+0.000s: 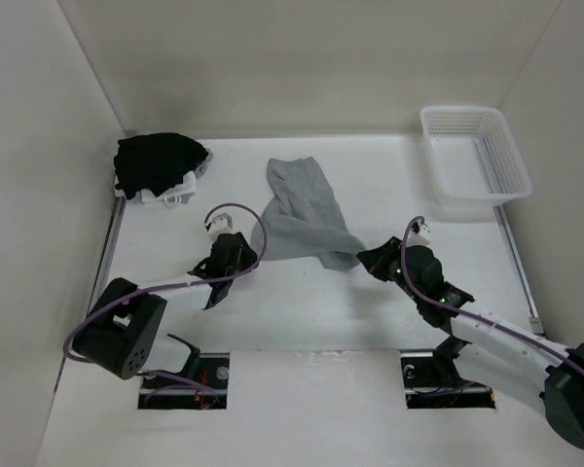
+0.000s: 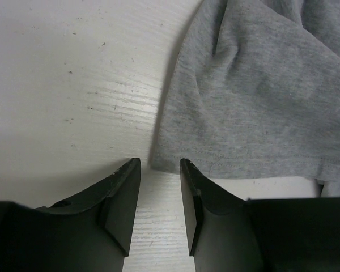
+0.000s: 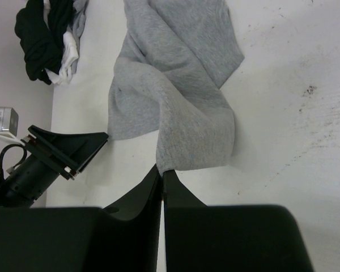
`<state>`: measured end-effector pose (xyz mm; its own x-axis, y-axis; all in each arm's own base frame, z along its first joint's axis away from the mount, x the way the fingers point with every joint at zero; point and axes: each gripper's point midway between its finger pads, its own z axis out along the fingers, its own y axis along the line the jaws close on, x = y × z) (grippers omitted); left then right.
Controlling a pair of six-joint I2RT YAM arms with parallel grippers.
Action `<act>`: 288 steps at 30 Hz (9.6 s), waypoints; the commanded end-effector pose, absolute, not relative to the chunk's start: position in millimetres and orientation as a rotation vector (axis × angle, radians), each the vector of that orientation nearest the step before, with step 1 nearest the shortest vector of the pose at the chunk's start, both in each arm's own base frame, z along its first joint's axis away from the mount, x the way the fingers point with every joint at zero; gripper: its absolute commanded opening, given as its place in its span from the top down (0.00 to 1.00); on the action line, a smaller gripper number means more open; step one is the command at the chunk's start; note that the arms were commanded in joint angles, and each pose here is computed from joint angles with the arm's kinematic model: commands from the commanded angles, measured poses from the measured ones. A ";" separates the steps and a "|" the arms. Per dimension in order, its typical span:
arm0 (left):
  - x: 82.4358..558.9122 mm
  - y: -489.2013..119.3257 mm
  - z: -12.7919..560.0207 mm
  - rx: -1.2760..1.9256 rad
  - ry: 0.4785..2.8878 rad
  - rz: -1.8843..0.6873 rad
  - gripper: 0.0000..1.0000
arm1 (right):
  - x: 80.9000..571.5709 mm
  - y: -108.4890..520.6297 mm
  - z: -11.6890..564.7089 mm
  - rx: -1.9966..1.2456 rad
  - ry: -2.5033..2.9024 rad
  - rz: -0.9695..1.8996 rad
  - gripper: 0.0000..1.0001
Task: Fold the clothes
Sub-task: Flatten the tank top out, then fold the tank top
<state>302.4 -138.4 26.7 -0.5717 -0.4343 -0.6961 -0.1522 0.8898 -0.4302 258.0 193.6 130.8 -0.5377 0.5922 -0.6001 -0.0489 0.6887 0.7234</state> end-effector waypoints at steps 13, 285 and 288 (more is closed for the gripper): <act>324.3 -155.8 60.8 -0.409 2.077 -0.515 0.98 | 260.9 200.8 152.3 0.392 1.901 0.942 0.96; 423.2 14.4 71.4 -1.212 1.579 -0.668 0.95 | 240.5 271.3 57.1 0.194 2.277 0.756 0.91; 421.7 19.9 61.7 -1.296 1.544 -0.726 0.86 | 216.3 292.7 54.4 0.134 2.309 0.811 0.74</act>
<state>414.7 14.0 44.7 -0.0484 -0.9267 -0.3726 -0.4585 0.3520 -0.8160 227.3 278.1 51.3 -0.7632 0.2894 -0.5777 -0.1107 0.8223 0.5582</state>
